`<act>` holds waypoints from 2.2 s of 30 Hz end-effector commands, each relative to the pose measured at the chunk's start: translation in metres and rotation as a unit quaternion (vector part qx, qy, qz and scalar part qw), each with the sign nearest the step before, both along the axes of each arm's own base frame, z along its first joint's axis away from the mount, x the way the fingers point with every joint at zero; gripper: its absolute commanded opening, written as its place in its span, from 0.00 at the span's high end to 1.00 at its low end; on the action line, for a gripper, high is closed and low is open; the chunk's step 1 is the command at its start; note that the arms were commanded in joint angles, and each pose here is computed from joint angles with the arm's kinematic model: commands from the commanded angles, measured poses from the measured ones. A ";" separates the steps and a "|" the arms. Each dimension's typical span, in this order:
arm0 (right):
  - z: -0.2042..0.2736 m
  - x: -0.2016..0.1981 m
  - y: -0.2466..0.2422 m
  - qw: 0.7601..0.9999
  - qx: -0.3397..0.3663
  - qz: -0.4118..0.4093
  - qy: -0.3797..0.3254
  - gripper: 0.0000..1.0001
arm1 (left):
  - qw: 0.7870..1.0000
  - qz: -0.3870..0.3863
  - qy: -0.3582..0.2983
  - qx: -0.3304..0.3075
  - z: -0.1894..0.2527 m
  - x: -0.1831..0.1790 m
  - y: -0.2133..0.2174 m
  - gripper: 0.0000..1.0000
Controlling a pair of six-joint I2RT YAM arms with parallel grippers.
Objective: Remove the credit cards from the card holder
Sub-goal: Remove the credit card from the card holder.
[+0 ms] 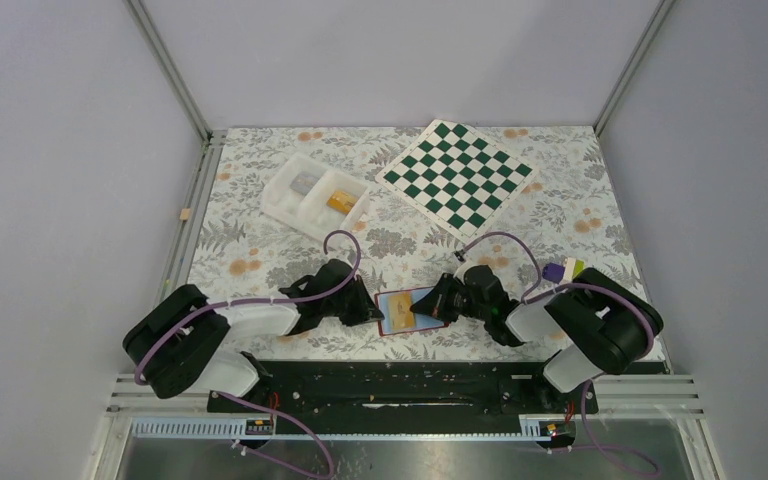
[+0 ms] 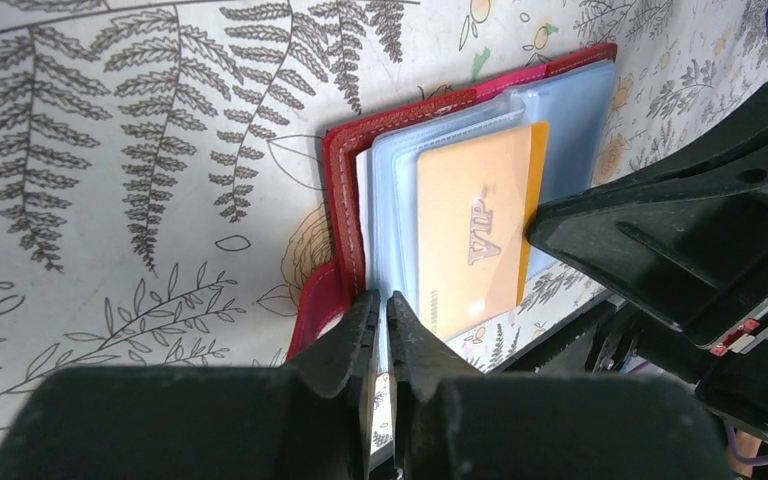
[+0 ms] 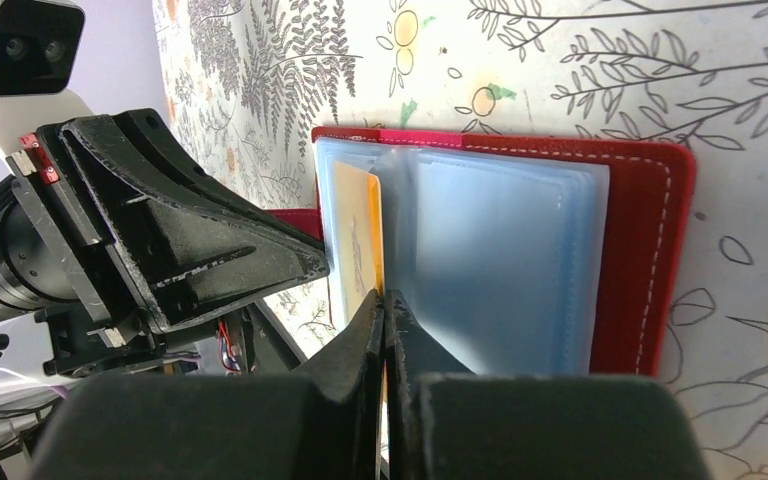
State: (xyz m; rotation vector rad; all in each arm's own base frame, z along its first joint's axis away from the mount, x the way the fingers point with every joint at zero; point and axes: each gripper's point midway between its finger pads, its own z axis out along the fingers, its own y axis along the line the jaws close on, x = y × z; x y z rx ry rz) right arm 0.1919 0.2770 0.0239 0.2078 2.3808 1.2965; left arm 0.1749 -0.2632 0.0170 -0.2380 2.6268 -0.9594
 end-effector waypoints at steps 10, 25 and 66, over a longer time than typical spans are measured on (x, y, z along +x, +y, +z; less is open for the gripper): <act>0.007 0.002 -0.013 1.000 0.000 -0.009 -0.017 1.00 | 0.993 0.023 0.043 0.105 -0.047 -0.013 0.041 0.91; 0.013 0.004 -0.008 1.000 0.009 0.006 -0.011 0.87 | 0.994 0.016 0.043 0.096 -0.046 -0.014 0.037 0.91; -0.020 0.007 0.004 1.000 -0.017 0.013 0.020 0.85 | 0.995 0.008 0.050 0.090 -0.048 -0.015 0.033 0.91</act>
